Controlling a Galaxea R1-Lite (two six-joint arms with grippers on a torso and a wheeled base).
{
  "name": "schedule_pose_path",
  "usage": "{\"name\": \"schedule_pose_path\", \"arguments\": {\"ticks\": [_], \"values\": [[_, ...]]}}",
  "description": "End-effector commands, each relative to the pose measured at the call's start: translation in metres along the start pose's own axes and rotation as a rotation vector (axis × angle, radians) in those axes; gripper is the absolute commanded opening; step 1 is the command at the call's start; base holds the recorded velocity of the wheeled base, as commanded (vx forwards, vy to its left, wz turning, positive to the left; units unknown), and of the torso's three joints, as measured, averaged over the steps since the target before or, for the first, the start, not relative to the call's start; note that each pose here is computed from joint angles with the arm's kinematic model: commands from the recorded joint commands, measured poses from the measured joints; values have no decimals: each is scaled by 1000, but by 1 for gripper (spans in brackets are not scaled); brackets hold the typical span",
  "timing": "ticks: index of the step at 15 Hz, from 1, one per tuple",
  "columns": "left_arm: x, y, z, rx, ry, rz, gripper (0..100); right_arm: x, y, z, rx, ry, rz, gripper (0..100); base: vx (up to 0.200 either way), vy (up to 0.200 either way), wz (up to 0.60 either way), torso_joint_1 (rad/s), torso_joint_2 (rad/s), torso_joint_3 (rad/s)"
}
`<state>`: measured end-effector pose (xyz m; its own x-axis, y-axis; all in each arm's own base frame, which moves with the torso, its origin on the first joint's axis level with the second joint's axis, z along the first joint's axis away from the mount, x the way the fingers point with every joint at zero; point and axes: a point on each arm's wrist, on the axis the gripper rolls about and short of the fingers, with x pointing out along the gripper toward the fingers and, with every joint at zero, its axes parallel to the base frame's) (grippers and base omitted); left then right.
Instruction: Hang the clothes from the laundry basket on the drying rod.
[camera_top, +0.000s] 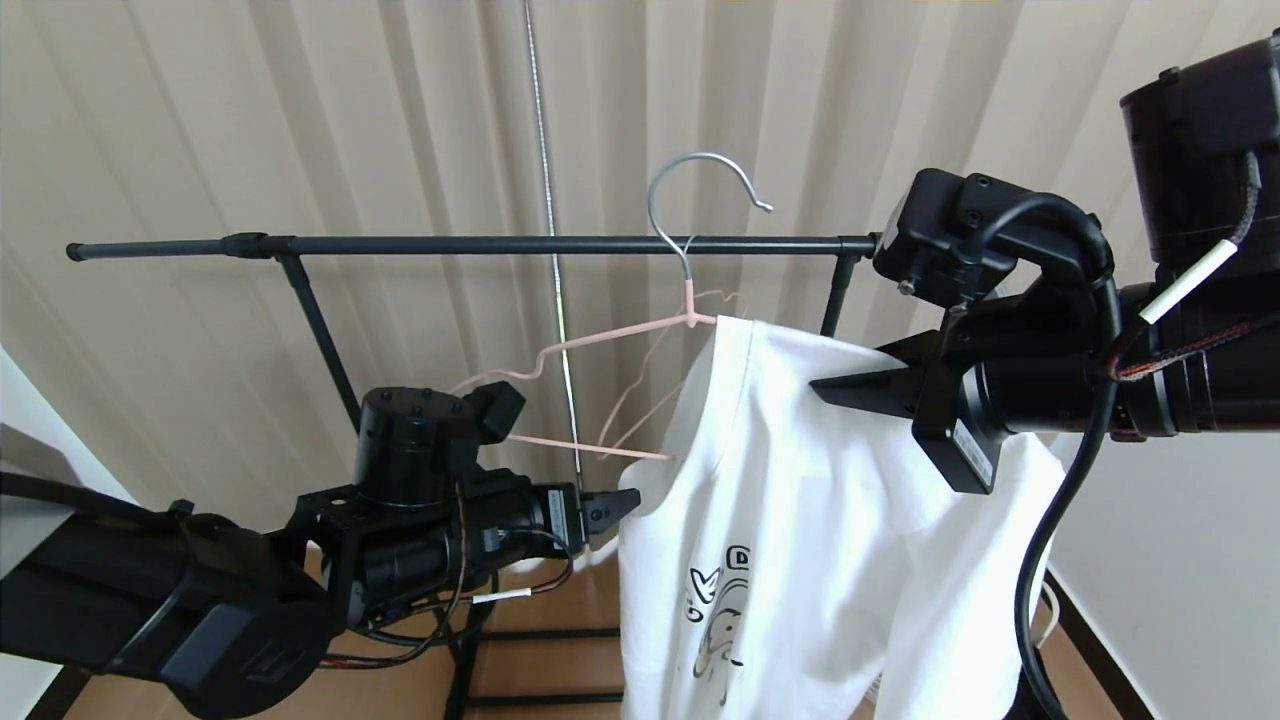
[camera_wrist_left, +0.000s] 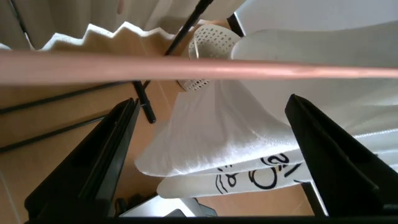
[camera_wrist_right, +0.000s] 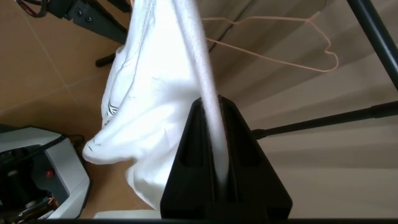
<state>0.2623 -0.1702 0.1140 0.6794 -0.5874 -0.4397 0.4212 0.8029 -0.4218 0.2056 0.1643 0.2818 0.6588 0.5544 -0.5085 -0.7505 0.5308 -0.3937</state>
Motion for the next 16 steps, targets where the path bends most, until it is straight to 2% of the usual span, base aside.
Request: {"name": "schedule_pose_path", "arguments": {"ticks": [1, 5, 7, 10, 11, 14, 16], "values": [[8, -3, -6, 7, 24, -4, 100, 0, 0, 2, -3, -9, 1, 0, 0, 0, 0, 0, 0, 0], [9, -5, -4, 12, 11, -13, 100, -4, 1, 3, -5, -13, 0, 0, 0, 0, 0, 0, 0, 0], [6, -3, -13, 12, 40, 3, 100, -8, -2, 6, -3, -30, -14, 0, 0, 0, 0, 0, 0, 0], [3, 0, -20, 17, 44, 23, 100, -11, -7, 8, 3, -40, -35, 0, 0, 0, 0, 0, 0, 0], [3, 0, -22, 17, 47, 23, 0, -12, -9, 8, 6, -41, -41, 0, 0, 0, 0, 0, 0, 0], [1, -3, -26, 23, 59, 18, 0, -10, -12, 4, 17, -21, -49, 0, 0, 0, 0, 0, 0, 0], [-3, -10, -25, 35, 40, -11, 0, -9, -11, 0, 21, -4, -41, 0, 0, 0, 0, 0, 0, 0]]}}
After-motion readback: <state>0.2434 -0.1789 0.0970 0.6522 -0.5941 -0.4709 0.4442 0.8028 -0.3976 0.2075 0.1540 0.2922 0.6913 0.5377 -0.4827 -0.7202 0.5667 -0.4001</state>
